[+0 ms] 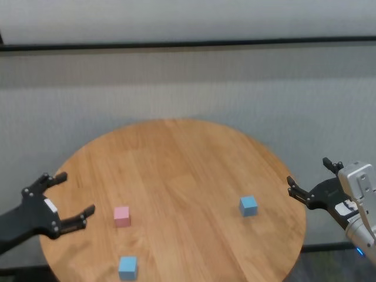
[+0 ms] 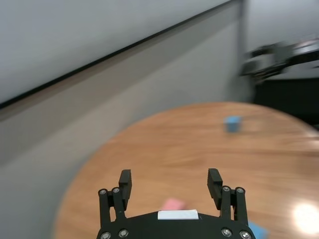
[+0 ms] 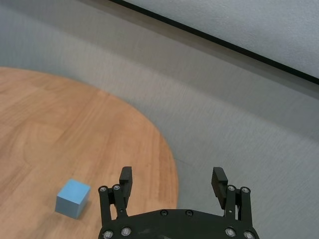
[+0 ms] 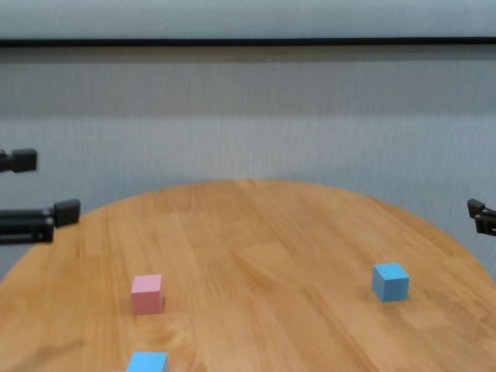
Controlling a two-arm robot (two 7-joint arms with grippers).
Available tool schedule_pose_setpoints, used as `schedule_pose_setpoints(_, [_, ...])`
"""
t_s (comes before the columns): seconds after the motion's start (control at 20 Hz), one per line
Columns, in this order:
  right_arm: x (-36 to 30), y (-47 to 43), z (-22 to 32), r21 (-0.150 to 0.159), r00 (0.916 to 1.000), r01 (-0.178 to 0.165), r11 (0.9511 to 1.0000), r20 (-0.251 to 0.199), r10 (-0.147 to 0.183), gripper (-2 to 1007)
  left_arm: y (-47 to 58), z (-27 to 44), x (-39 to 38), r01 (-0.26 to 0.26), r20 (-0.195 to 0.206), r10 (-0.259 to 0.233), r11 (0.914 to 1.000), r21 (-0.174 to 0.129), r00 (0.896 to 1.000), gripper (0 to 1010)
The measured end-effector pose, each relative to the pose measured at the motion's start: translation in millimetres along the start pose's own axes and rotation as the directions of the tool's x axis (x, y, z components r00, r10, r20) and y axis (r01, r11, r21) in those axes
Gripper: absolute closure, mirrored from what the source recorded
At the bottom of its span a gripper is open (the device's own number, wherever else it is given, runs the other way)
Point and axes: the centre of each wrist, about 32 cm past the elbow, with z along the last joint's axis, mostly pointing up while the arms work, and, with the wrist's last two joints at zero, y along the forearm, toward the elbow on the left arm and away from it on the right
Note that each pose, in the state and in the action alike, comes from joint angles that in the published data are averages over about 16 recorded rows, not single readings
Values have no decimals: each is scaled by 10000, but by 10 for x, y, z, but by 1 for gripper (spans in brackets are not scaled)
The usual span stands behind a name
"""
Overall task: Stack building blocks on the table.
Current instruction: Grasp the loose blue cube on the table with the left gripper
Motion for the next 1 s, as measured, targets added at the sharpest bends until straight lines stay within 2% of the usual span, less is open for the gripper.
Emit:
schedule_pose_setpoints(0.2, [0, 0, 0, 0, 10000, 0, 10000, 0, 0, 0, 17, -39, 33, 957, -407, -970, 9948, -342, 9944, 10])
schedule_pose_setpoints(0.5, [0, 0, 0, 0, 10000, 0, 10000, 0, 0, 0, -82, -169, 62, 2081, -875, -2136, 9758, -673, 9730, 10])
schedule_pose_setpoints(0.75, [0, 0, 0, 0, 10000, 0, 10000, 0, 0, 0, -225, -295, 72, 2757, -1176, -2822, 9588, -684, 9521, 10])
schedule_pose_setpoints(1.0, [0, 0, 0, 0, 10000, 0, 10000, 0, 0, 0, -358, -405, 82, 3242, -1396, -3284, 9445, -523, 9342, 10])
